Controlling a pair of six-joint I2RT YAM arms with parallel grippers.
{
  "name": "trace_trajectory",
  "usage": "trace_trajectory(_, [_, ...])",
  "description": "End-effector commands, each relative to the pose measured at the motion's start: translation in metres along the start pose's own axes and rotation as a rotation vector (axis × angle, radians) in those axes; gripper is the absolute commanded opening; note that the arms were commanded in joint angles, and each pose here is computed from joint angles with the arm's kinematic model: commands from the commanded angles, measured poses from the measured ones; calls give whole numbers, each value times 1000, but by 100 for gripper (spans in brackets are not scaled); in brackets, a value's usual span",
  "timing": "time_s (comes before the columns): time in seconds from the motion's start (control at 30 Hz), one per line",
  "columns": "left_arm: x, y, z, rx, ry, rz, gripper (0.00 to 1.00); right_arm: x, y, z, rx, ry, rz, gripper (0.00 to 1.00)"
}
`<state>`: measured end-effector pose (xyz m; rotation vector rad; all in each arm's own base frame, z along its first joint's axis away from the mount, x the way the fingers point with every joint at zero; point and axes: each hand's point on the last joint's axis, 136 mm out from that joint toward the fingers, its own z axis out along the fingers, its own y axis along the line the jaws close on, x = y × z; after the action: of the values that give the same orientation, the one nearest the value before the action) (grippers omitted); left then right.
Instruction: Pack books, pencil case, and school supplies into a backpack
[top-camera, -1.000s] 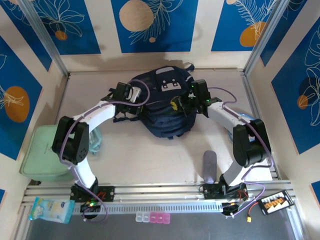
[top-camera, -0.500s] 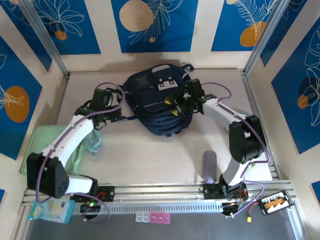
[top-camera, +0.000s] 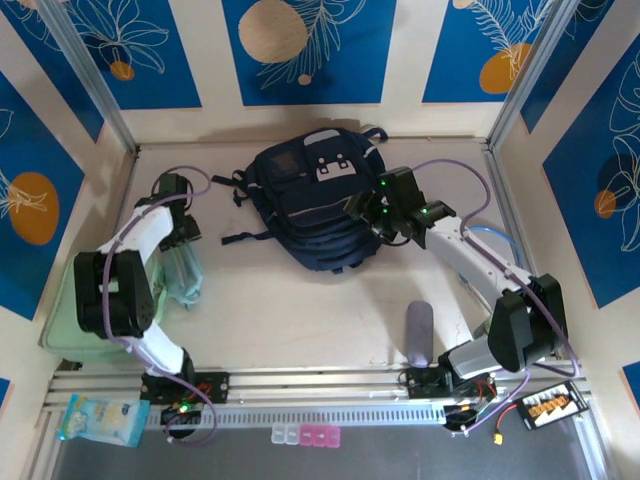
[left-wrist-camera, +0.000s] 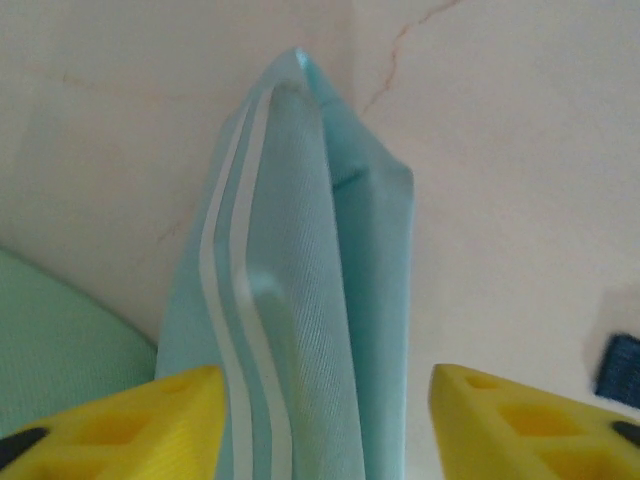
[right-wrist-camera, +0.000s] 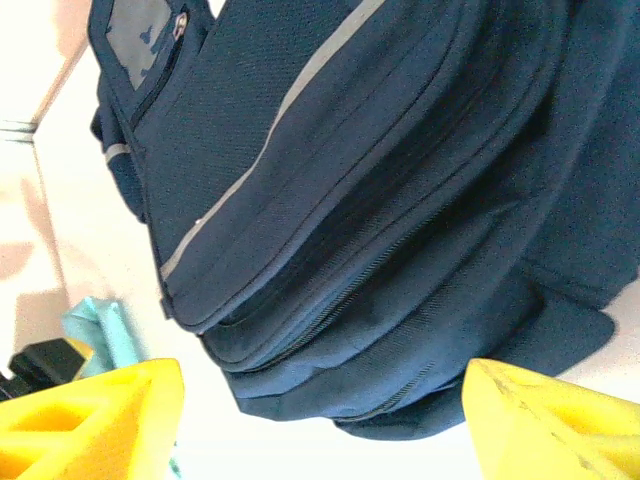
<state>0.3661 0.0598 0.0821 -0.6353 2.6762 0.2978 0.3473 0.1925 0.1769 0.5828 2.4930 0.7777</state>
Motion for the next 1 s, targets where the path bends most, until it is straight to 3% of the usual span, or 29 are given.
trace_trajectory(0.0, [-14, 3, 1, -20, 10, 17, 44, -6, -10, -14, 56, -82, -64, 76])
trace_trajectory(0.17, [-17, 6, 12, -51, 32, 40, 21, -7, -4, -15, 20, -90, -73, 78])
trace_trajectory(0.27, [-15, -2, 12, -3, 35, 43, 2, -6, 4, -11, -18, -72, -80, 78])
trace_trajectory(0.3, [-15, -4, 10, 13, 33, 42, 0, -6, 8, -10, -35, -66, -87, 78])
trace_trajectory(0.43, [-18, -19, -17, 128, -2, 35, 0, -1, 28, -4, -132, -28, -131, 79])
trace_trajectory(0.73, [-33, -86, -147, 624, -169, 5, 0, 28, 97, 1, -429, 113, -314, 78])
trace_trajectory(0.97, [-31, -132, -220, 953, -198, -48, 0, 68, 150, 9, -584, 264, -484, 77])
